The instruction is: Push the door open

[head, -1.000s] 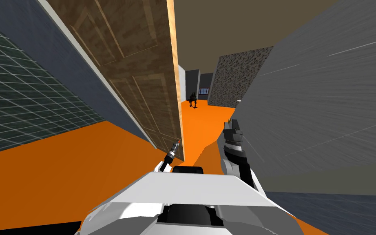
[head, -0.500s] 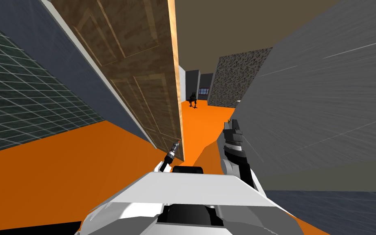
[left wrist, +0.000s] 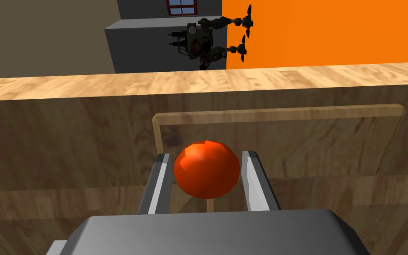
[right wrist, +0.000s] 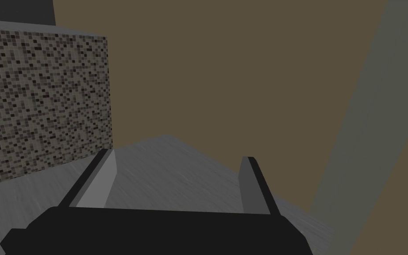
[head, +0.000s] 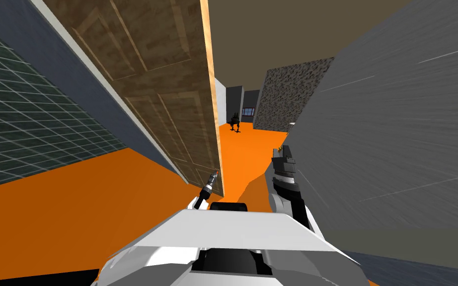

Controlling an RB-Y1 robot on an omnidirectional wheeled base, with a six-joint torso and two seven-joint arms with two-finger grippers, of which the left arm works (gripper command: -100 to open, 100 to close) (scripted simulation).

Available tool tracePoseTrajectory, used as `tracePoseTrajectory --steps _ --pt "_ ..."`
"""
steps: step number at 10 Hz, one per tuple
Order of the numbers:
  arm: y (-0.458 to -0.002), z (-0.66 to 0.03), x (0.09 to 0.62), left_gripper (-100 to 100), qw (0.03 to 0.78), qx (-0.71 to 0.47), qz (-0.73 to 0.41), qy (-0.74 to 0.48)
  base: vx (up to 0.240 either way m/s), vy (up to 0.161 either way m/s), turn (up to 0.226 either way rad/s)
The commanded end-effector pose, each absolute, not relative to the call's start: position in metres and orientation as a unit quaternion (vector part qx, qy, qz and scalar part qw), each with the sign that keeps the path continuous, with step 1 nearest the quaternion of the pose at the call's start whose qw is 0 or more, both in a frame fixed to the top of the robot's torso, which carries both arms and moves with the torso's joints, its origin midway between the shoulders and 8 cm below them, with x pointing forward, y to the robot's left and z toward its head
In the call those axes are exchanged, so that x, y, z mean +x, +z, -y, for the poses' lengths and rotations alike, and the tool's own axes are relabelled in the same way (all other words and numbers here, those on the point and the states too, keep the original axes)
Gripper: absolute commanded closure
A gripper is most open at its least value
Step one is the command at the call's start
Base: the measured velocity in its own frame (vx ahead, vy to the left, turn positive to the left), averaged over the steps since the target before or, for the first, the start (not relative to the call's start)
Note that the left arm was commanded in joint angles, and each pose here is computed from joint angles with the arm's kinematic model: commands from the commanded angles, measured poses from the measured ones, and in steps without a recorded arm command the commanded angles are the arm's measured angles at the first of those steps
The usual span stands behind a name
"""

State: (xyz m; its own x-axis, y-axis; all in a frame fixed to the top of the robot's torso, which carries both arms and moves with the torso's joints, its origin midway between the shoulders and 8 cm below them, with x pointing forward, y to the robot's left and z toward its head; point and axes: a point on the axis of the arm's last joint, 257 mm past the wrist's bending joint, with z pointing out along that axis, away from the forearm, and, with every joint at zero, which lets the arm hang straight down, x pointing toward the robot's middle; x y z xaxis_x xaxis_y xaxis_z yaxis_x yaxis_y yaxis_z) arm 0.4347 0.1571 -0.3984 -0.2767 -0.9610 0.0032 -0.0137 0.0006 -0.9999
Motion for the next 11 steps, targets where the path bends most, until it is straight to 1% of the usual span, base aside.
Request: tracePoseTrajectory --steps 1,7,11 --pt "-0.393 -0.172 0.441 100 0.435 -0.432 -0.561 -0.557 0.184 -0.087 0.051" --pt "-0.391 -0.204 0.45 100 0.461 -0.452 -0.544 -0.537 0.166 -0.094 0.047" --pt "-0.391 -0.231 0.456 100 0.481 -0.47 -0.527 -0.519 0.18 -0.126 0.088"
